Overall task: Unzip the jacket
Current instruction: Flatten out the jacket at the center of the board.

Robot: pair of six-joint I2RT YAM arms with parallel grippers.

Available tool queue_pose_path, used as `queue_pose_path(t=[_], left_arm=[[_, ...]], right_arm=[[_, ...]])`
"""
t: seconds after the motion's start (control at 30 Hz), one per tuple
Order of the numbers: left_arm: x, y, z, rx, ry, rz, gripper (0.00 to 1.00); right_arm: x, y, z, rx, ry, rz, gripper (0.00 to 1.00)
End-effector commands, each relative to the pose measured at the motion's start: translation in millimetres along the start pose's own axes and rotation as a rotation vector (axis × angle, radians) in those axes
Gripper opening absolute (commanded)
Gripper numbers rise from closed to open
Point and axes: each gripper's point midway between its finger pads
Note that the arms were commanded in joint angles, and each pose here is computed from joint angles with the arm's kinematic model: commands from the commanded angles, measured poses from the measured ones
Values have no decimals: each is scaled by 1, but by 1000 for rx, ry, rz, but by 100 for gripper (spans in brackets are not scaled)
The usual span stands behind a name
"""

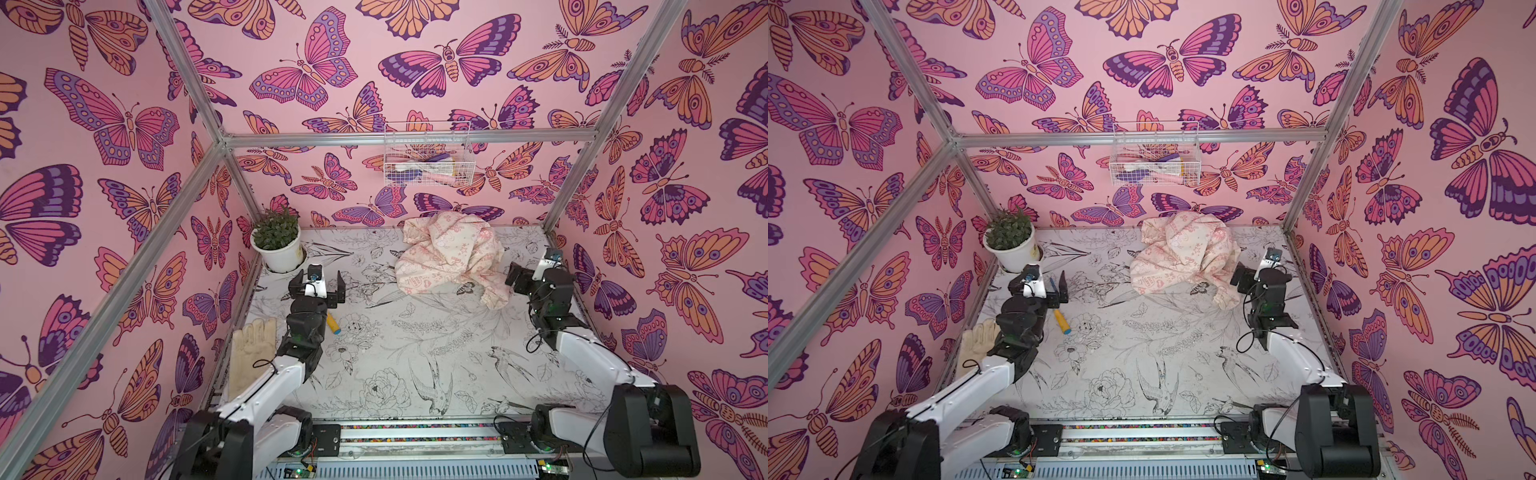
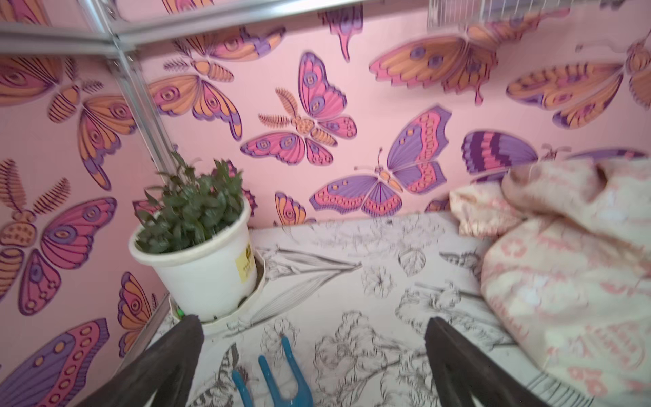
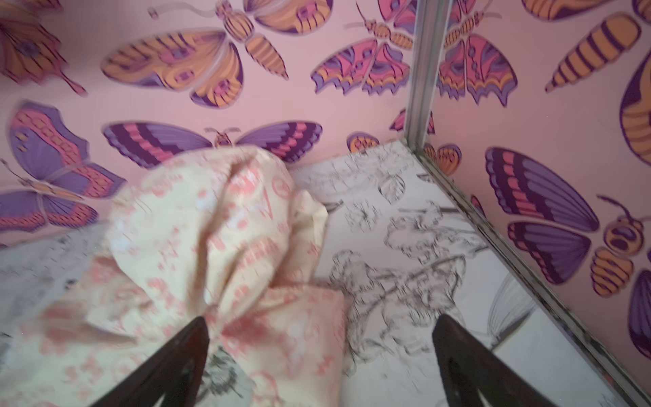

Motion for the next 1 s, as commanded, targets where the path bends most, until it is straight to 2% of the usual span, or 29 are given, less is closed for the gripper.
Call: queue_pose_path(t=[0.0,0.17,0.27,0.37,0.5,0.77,0.83,0.87,0.97], left_arm=[[-1,-9,-6,131,5,-3,100],[-36,-16,-9,265,-142,8,100],[-60,-30,-14,345,-244,8,100],[-84,-45,-22,411,-351,27,100],[-105,-63,-30,468,-426,48,99],[-128,-88,-34,539,-482,96,96],[-132,-95,-34,557,-486,109,95],[-134,-98,-34,565,-489,114,95],[-144,-104,-35,574,-518,135,95]], right_arm=[[31,-49,3,256,164,103,97],[47,-85,21,567,221,141,90],[57,-108,34,679,259,152,87],[57,-125,43,741,250,118,86],[47,-145,52,828,188,34,86],[42,-171,56,931,140,-38,77],[43,-174,57,938,143,-50,67],[44,-176,58,942,150,-54,58],[47,-172,58,946,170,-68,20]])
Point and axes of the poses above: each gripper's point midway between its finger pads, its own z axis out along the fingers, its own x axis along the line the jaws close on, y = z × x, and after that the axes turned 15 degrees about -z, right-handed
